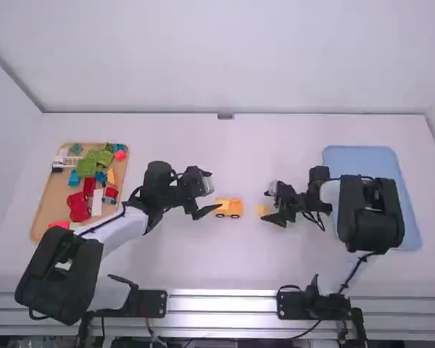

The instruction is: Assemble lego blocks to make yellow taxi

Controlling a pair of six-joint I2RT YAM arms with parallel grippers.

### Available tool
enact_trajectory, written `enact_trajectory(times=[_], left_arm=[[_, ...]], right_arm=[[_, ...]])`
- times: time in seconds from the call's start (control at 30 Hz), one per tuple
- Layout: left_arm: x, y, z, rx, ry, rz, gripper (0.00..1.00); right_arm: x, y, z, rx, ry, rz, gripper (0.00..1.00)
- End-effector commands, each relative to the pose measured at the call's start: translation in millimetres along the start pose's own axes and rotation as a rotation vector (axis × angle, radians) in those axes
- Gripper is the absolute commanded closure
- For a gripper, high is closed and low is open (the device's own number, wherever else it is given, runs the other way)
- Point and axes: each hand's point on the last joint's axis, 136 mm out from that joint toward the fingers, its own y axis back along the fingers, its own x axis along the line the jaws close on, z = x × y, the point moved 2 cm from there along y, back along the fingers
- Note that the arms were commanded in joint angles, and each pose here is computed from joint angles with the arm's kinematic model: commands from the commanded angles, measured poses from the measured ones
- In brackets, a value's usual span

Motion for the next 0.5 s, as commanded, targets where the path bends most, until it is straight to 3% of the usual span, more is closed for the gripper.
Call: enact_trajectory(times=[0.0,0.23,0.33,0.37,0.47], left_arm=[[-6,3,5,-0.027,-0.006,-0.017,0.01],[-7,3,3,-0.028,-0.006,-0.018,0.01],[-7,3,3,-0.028,-0.007,-0.017,0.01],[-7,3,3,-0.028,-0.007,-0.017,0.01],[-8,3,4,-0.03,-0.006,-0.021,0.01]], right_arm=[[-5,-9,-1,-0.024,0.125,0.026,0.15],[-9,-20,-20,-0.014,0.097,0.043,0.25],[-6,-20,-25,0.006,0.094,0.049,0.41],[-6,-20,-25,0.007,0.093,0.05,0.41],[-5,-20,-28,0.019,0.09,0.051,0.62]])
